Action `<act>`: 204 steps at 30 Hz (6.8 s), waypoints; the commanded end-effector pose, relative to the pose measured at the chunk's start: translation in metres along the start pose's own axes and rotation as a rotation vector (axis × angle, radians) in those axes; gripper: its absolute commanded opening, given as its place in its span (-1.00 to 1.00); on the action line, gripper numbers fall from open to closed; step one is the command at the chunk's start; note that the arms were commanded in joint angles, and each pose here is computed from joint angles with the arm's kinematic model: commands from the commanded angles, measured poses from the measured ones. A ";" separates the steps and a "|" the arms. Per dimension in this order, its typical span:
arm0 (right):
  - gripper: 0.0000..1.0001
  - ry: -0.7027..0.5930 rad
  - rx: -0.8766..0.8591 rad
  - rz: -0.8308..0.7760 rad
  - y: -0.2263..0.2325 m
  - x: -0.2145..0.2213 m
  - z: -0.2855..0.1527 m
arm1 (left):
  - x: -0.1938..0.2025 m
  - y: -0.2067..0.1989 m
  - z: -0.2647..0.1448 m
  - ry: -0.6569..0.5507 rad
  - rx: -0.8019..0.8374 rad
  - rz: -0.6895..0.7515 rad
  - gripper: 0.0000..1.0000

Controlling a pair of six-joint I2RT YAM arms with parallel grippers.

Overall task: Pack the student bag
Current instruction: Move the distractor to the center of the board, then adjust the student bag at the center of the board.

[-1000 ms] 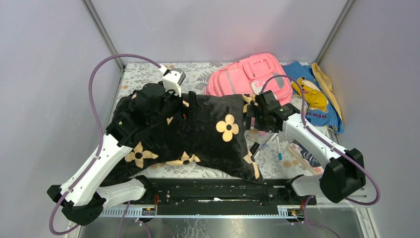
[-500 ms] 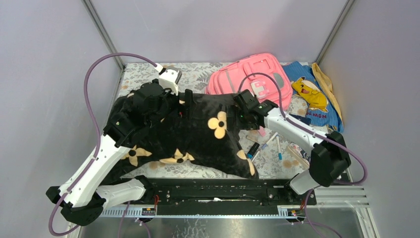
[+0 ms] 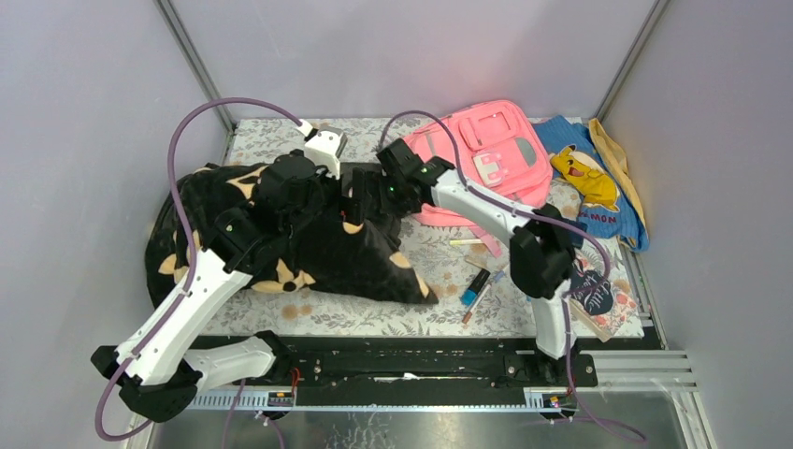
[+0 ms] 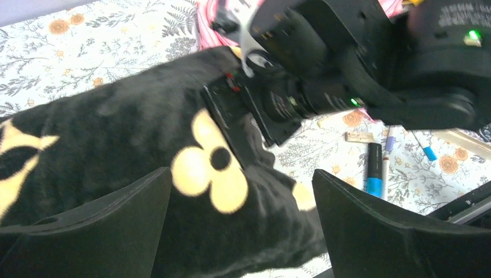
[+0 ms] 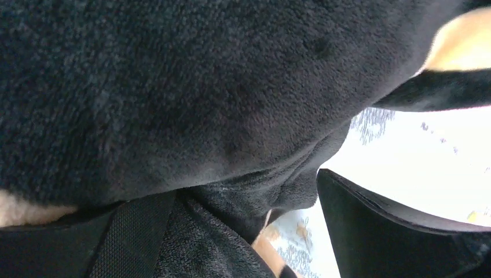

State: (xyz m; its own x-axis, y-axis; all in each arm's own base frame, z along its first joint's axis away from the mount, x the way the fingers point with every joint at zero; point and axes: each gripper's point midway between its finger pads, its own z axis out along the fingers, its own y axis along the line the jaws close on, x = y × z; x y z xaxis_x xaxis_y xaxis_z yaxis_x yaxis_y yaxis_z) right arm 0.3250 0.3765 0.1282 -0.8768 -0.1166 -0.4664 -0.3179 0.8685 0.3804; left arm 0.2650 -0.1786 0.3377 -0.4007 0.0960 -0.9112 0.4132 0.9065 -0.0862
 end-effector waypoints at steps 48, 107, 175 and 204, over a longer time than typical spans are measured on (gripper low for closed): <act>0.99 -0.511 0.515 0.248 -0.205 0.037 -0.208 | 0.070 0.167 0.248 0.214 -0.236 -0.417 0.97; 0.99 -0.423 0.235 0.042 -0.120 -0.036 -0.108 | 0.057 0.176 0.315 0.138 -0.322 -0.389 0.97; -1.00 -0.660 0.056 -0.437 -0.069 -0.113 -0.119 | 0.023 0.073 0.181 0.108 0.063 -0.675 0.97; 0.51 -0.327 0.217 -0.177 -0.144 -0.062 -0.057 | 0.063 0.022 0.197 0.223 0.105 -0.614 0.97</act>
State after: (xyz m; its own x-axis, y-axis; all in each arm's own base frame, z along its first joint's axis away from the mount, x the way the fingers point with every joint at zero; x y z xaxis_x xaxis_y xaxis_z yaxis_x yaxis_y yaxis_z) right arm 0.4044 0.2349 0.1763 -0.6278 -0.1267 -0.7680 -0.3936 0.9029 0.1729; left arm 0.3965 -0.2369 0.1970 -0.7661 -0.2958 -0.5706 0.1528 0.7785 -0.6088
